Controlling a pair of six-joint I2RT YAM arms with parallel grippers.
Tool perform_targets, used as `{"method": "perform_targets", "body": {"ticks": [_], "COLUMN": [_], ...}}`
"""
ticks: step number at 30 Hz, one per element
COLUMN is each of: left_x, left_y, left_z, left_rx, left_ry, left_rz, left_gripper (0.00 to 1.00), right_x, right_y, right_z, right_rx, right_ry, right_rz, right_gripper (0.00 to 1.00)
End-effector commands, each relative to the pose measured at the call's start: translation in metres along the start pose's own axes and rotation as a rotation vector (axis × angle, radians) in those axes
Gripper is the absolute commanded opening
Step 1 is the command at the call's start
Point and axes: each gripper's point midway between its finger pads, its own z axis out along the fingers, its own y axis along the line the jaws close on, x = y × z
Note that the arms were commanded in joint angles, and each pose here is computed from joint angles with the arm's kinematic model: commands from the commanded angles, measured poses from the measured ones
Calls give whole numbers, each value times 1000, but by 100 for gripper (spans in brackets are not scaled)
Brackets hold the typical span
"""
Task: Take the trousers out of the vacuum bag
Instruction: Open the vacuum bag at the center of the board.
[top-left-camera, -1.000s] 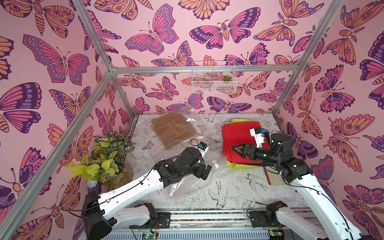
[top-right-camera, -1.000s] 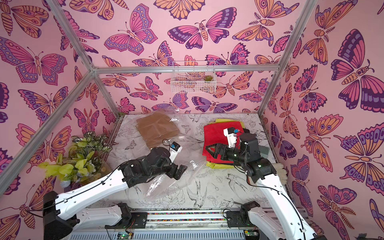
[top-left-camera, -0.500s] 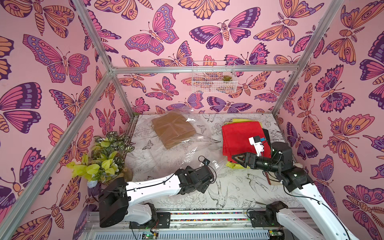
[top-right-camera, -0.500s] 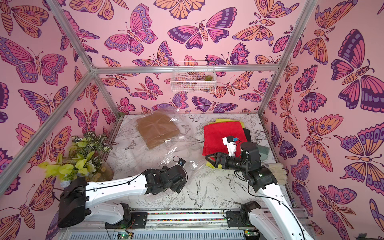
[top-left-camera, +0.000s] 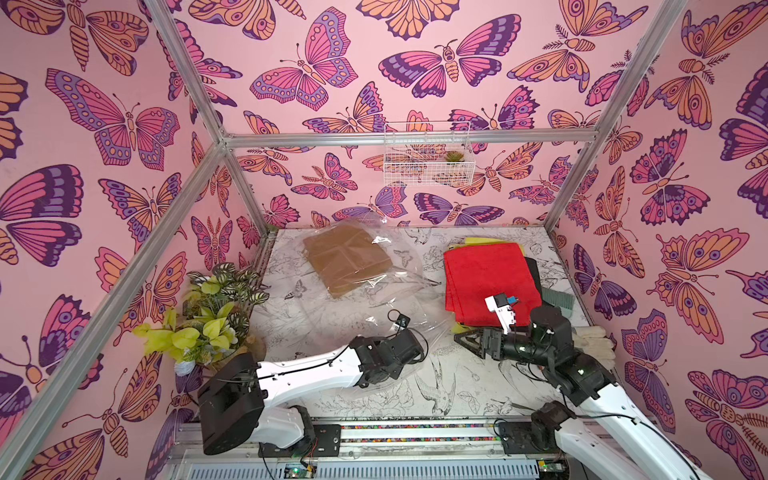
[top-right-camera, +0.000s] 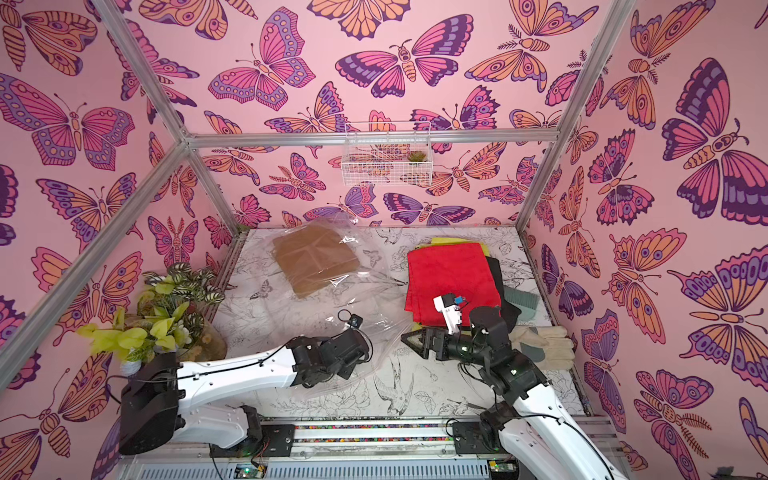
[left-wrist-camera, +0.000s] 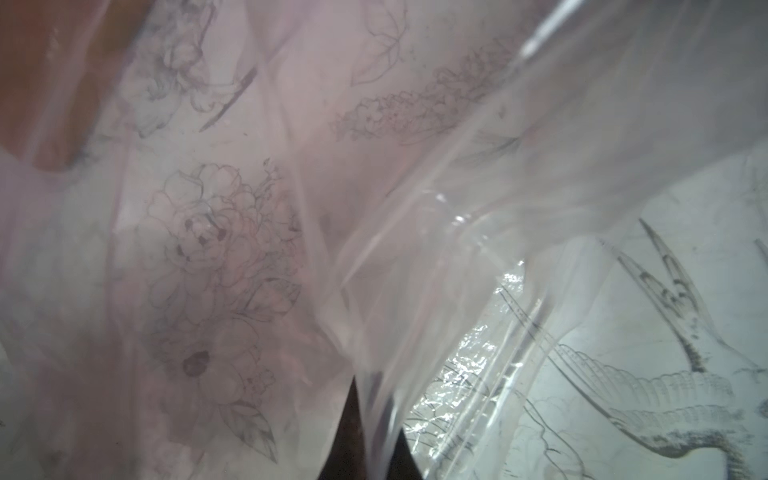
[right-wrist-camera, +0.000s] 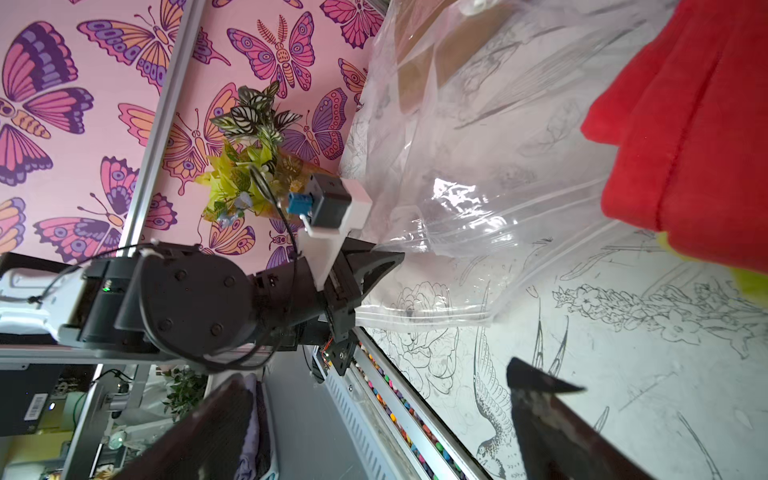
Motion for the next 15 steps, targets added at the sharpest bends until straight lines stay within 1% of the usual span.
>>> {"method": "perform_targets", "body": {"ticks": [1,5,9,12,15], "left_x": [-20,-32,-43,-48,-53], "left_y": [-4,-1,2,6,10], "left_z": [-22,-43,-58,-61,-61], "left_rx": [135,257,299,305,305], "left_ry": [-45,-58,-57,-40,-23], "left_rz": [-63,-122,-151,-171,-189], "left_gripper": [0,0,0,0,0], "right_x": [-10,0,15,26,38], "right_y": [0,0,4,6,10], "right_z": [13,38,69,94,120], "right_rx": [48,62,81,116,120], "right_ry": [-90,-119,-106,-86,-62], "right_rz": [-63,-111,-157,-189,-204], "right_gripper": [94,93,90,82,73]}}
